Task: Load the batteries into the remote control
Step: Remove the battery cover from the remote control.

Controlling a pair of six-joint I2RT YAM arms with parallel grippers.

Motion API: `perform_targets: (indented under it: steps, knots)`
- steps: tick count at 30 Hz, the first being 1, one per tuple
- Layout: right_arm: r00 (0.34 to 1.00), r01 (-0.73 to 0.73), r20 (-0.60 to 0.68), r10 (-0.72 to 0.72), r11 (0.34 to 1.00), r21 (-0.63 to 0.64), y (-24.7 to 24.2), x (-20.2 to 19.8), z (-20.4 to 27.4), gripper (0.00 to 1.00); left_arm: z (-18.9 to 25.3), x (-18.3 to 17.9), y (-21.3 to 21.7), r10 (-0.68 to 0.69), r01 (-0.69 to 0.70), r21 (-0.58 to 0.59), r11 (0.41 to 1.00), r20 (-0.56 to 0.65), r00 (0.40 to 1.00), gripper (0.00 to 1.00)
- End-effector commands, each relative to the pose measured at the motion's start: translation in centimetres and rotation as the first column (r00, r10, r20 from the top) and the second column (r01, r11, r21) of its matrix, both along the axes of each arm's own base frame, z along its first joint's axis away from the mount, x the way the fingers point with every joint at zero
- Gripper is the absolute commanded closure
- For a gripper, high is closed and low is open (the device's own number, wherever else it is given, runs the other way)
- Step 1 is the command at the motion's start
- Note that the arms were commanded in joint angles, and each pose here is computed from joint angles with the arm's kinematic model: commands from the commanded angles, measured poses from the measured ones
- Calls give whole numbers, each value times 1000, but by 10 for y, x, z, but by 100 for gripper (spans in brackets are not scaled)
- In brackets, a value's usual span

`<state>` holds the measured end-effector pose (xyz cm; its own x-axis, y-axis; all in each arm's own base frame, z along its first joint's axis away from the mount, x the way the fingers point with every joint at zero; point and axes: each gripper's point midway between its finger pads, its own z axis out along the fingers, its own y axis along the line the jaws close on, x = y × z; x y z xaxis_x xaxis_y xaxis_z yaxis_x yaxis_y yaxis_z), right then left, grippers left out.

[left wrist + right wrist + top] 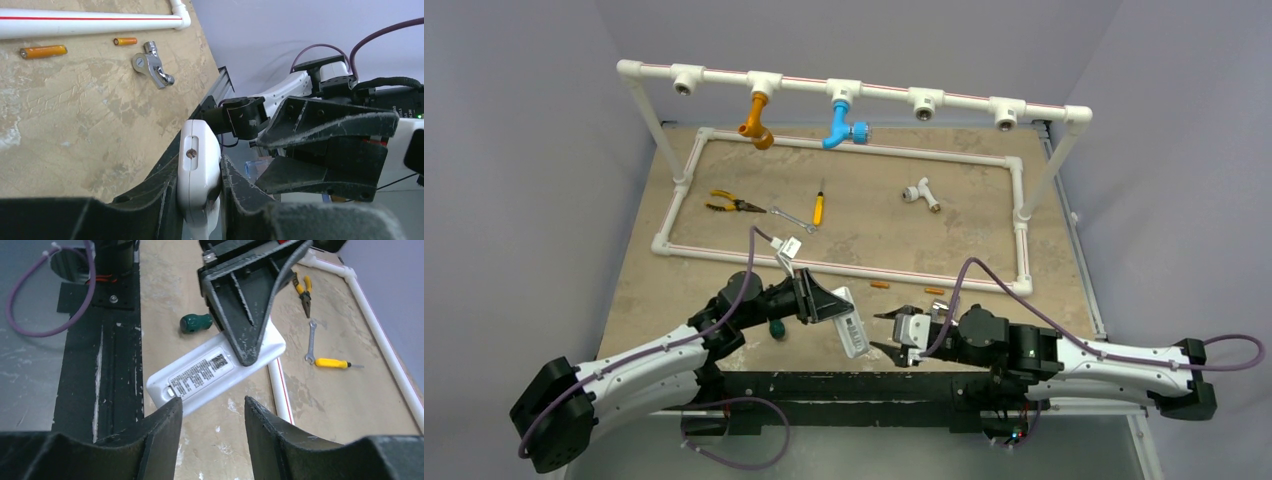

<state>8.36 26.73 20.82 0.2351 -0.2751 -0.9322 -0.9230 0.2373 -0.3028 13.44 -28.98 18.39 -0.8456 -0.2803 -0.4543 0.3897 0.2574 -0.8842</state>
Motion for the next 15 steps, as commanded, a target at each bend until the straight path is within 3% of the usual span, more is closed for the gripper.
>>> perform_targets:
  steps: [1, 6, 15]
  knots:
    - [979, -178, 90, 181, 983, -38, 13, -21, 15, 55, 24, 0, -5, -20, 20, -81, 997, 6, 1000, 100]
    - [964, -238, 99, 246, 967, -90, 24, -27, 8, 62, 23, -1, -7, -30, 29, -90, 996, -8, 1000, 100]
    - [947, -289, 118, 298, 953, -91, 28, -34, 10, 59, 25, -3, -5, -33, 33, -96, 995, 0, 999, 100]
